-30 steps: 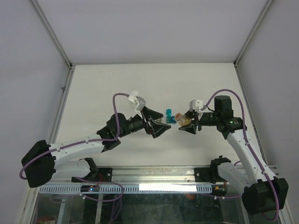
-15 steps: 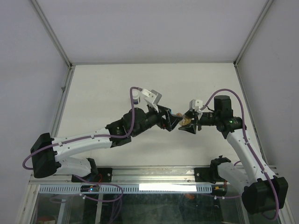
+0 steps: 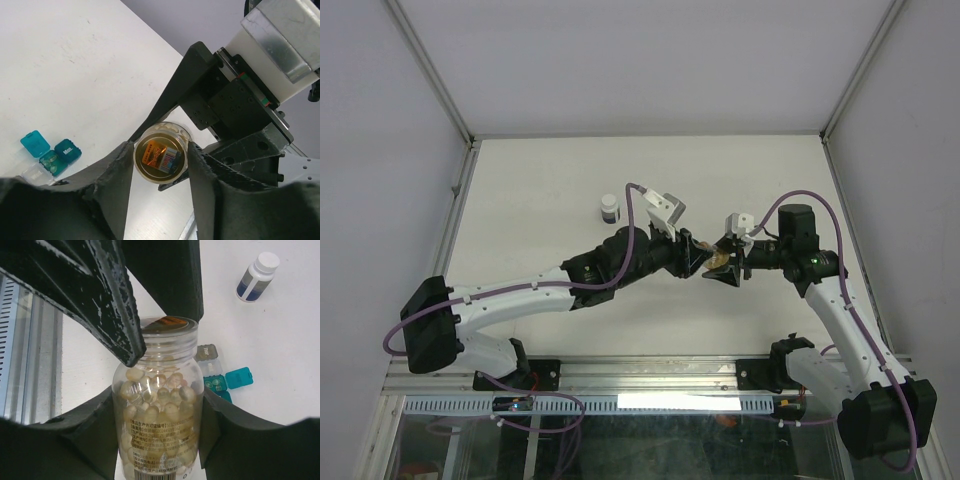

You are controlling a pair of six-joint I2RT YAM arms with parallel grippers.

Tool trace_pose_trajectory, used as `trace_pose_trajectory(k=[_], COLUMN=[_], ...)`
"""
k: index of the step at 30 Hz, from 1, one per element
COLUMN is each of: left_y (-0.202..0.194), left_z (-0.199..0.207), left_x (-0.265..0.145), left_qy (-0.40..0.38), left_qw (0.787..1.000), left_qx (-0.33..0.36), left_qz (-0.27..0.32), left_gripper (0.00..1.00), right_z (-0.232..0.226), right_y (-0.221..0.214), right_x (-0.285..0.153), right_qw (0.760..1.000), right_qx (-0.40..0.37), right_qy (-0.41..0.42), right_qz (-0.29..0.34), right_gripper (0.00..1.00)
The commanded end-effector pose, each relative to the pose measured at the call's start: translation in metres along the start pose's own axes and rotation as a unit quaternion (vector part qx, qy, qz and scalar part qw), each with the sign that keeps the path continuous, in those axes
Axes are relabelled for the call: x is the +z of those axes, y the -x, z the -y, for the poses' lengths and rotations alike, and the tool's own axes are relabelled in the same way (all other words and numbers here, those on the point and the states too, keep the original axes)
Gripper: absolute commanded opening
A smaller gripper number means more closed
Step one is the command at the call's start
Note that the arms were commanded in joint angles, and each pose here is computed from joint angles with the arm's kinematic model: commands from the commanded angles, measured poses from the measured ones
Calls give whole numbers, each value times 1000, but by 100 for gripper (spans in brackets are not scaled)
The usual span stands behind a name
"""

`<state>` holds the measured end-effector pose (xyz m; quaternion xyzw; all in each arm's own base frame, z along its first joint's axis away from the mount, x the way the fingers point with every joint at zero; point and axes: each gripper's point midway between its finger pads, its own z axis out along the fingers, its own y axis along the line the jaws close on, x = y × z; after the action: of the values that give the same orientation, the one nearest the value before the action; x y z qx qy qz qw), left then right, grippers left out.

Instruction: Sort the pills into containers

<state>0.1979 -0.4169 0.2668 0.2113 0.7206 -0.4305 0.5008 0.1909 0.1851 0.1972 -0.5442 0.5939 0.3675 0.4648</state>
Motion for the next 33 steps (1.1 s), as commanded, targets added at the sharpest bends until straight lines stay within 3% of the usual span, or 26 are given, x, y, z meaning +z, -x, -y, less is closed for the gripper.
trace_pose_trajectory(k=[1,5,8,10,12,14,16,18,21,22,24,25,33], left_y=[19,12,-1,-14,-30,-35,-28,-5,45,60,75,84,61], left_z=[26,35,44,44,50,45,35,27,25,25,17,19,23], left_x=[0,-1,-7,-12,-26,-30,-20,-7,10,8,-2,-14,-81], left_qy=[-50,-90,-184,-258,-364,-415,-418,-395,-316,-291,-243,-235,-267], left_qw=[999,995,969,934,872,818,800,809,856,873,906,913,938], left_qx=[10,46,162,245,326,397,431,435,404,380,314,288,112], left_qz=[10,-3,-16,-32,-40,-27,-12,4,64,94,146,171,193], left_gripper=[37,22,19,17,19,26,35,55,94,98,99,99,99], right_z=[7,7,6,6,6,6,6,6,7,7,6,6,7], right_y=[23,24,25,25,25,26,26,27,27,27,28,28,23], right_x=[-3,-3,-4,-4,-4,-5,-6,-7,-8,-8,-8,-8,-6], right_qw=[999,999,999,999,999,999,999,998,998,998,998,998,999], right_qx=[-39,-40,-41,-41,-41,-44,-44,-45,-46,-47,-47,-48,-40], right_qy=[-4,-4,-4,-4,-5,-6,-6,-8,-10,-10,-9,-9,-4], right_qz=[25,26,28,28,28,29,30,31,32,32,32,33,31], right_gripper=[0,0,0,0,0,0,0,0,0,0,0,0,0])
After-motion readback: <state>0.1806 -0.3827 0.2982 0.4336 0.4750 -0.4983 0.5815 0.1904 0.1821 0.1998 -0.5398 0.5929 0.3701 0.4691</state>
